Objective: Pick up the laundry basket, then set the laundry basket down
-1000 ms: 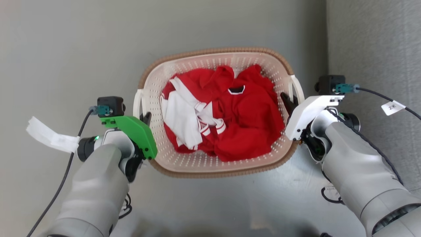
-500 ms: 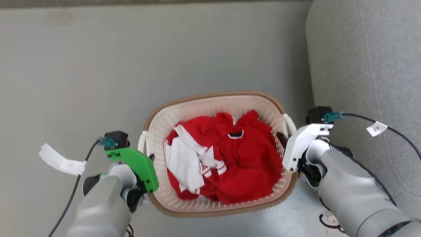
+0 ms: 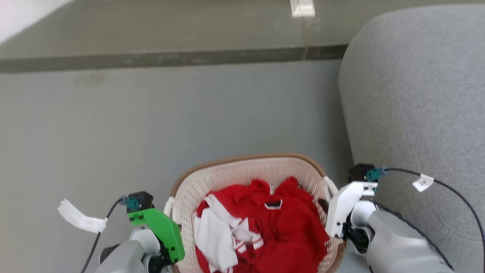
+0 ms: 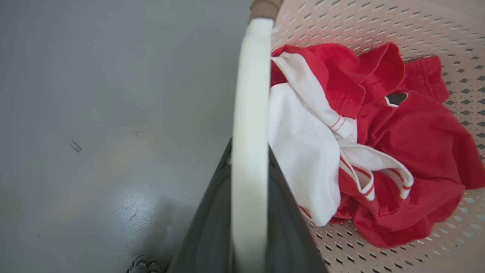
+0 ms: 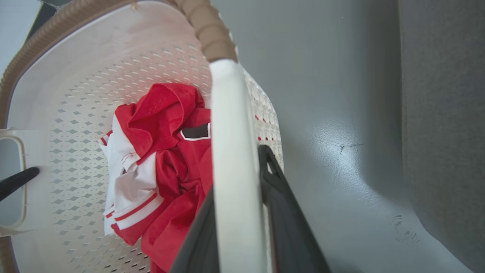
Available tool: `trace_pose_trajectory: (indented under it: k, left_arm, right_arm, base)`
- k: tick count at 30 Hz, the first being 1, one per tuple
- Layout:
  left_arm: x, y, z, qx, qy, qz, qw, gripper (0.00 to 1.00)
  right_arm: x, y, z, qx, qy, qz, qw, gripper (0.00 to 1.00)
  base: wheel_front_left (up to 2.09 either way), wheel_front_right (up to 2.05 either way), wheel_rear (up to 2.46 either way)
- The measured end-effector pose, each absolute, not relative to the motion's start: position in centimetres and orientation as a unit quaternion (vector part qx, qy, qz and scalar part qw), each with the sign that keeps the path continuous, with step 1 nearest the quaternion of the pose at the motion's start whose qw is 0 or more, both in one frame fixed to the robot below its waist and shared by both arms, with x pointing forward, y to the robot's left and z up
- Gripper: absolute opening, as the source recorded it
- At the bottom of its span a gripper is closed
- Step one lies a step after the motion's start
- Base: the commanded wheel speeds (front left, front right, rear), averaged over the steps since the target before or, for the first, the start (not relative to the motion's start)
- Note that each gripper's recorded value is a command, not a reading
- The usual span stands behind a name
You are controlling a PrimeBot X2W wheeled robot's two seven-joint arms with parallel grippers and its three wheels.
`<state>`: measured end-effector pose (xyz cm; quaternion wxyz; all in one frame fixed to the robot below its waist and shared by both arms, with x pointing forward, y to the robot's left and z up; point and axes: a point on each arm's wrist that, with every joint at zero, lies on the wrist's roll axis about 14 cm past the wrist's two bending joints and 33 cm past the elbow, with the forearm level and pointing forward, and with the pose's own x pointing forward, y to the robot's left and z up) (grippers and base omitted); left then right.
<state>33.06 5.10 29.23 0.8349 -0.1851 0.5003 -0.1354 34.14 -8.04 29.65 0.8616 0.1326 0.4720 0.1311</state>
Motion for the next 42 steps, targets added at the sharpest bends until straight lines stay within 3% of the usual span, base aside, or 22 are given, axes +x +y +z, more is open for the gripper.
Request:
trace_pose_trajectory:
  k: [42]
  left_arm:
    - [33.4,4.8,30.7,-0.176,0.493,-0.148,0.839,0.0]
  right_arm:
    - [34.0,-8.0,31.3,0.141,0.46,0.134,0.867,0.0]
  base:
    - [0.0,0.0,0.0]
